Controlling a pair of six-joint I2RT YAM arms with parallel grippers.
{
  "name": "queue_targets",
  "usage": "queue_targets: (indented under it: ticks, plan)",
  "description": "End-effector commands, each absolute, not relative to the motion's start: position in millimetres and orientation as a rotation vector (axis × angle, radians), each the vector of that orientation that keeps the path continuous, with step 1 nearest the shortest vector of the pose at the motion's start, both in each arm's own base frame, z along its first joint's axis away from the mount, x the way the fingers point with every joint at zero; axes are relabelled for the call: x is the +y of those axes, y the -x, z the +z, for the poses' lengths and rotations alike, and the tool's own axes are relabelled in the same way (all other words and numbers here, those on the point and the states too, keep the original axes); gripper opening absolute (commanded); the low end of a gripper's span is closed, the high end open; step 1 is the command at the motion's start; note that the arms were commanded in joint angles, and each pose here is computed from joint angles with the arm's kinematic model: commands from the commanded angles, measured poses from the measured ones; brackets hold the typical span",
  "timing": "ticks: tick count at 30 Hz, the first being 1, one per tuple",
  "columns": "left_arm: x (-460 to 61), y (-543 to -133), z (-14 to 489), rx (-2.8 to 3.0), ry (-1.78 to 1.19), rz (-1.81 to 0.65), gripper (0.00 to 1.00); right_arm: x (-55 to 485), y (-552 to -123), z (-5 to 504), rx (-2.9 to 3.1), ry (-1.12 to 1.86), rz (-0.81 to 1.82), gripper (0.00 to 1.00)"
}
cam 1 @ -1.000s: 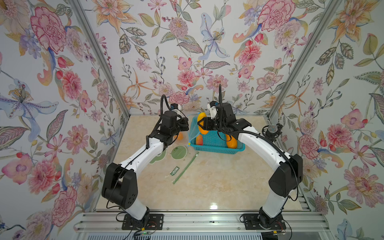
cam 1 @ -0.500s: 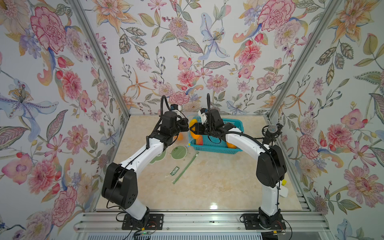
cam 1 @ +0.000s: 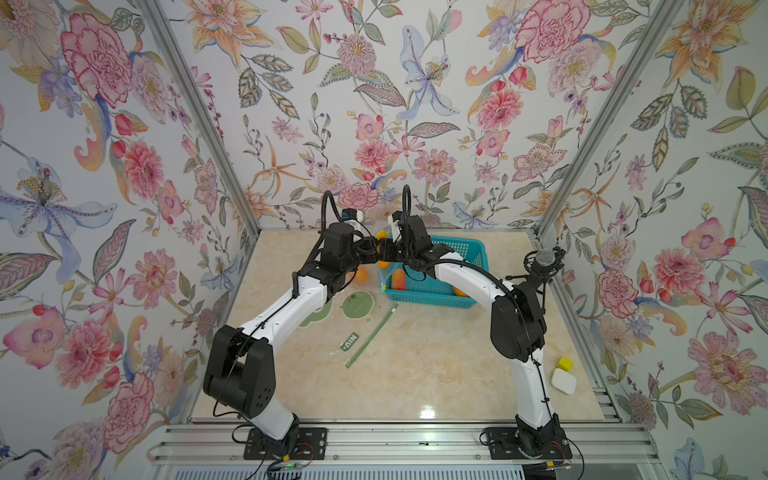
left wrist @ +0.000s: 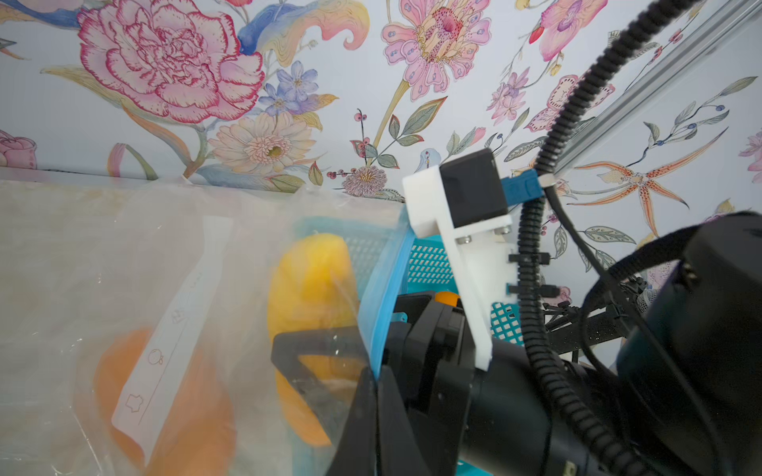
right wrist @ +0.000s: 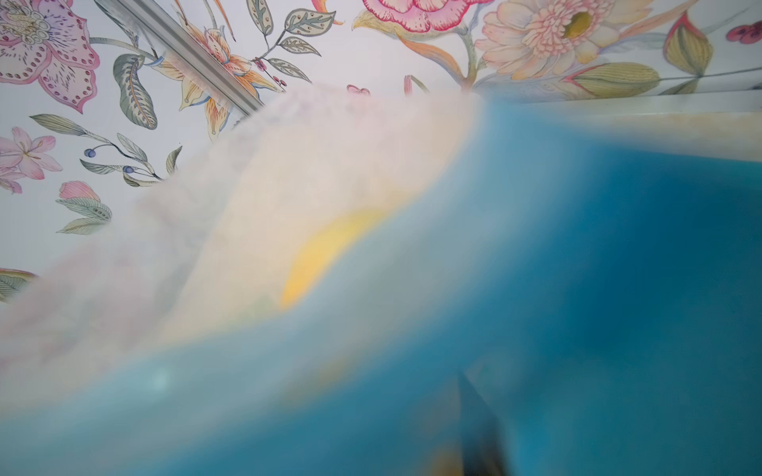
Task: Place the mango in a zip-top bag and seal the zipper
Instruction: Place the mango in the zipper food storage bag, then adjust the zipper food storage bag at the center of the board.
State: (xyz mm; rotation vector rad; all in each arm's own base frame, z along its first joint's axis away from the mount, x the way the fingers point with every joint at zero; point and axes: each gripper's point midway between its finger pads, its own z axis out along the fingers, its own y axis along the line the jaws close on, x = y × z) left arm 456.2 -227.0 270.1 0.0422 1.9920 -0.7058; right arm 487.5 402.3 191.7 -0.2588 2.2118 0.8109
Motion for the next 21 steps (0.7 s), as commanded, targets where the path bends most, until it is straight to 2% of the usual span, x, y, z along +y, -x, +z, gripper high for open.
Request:
queue_targets:
  ticks: [1, 5, 9, 21]
  plan:
    - [-220, -453, 281, 1.973, -0.027, -0.705, 0.0, 415, -489, 199, 2.177, 0.255, 0.821, 0.6]
    - [-219, -454, 281, 1.973, -0.029, -0.696, 0.0, 407, -482, 201, 2.182, 0.252, 0.802, 0.72]
    - [-218, -454, 283, 1.97, -0.033, -0.691, 0.0, 394, -473, 211, 2.172, 0.256, 0.771, 0.78]
    - [-198, -441, 312, 1.972, -0.106, -0.614, 0.0, 334, -417, 266, 2.119, 0.211, 0.766, 0.76]
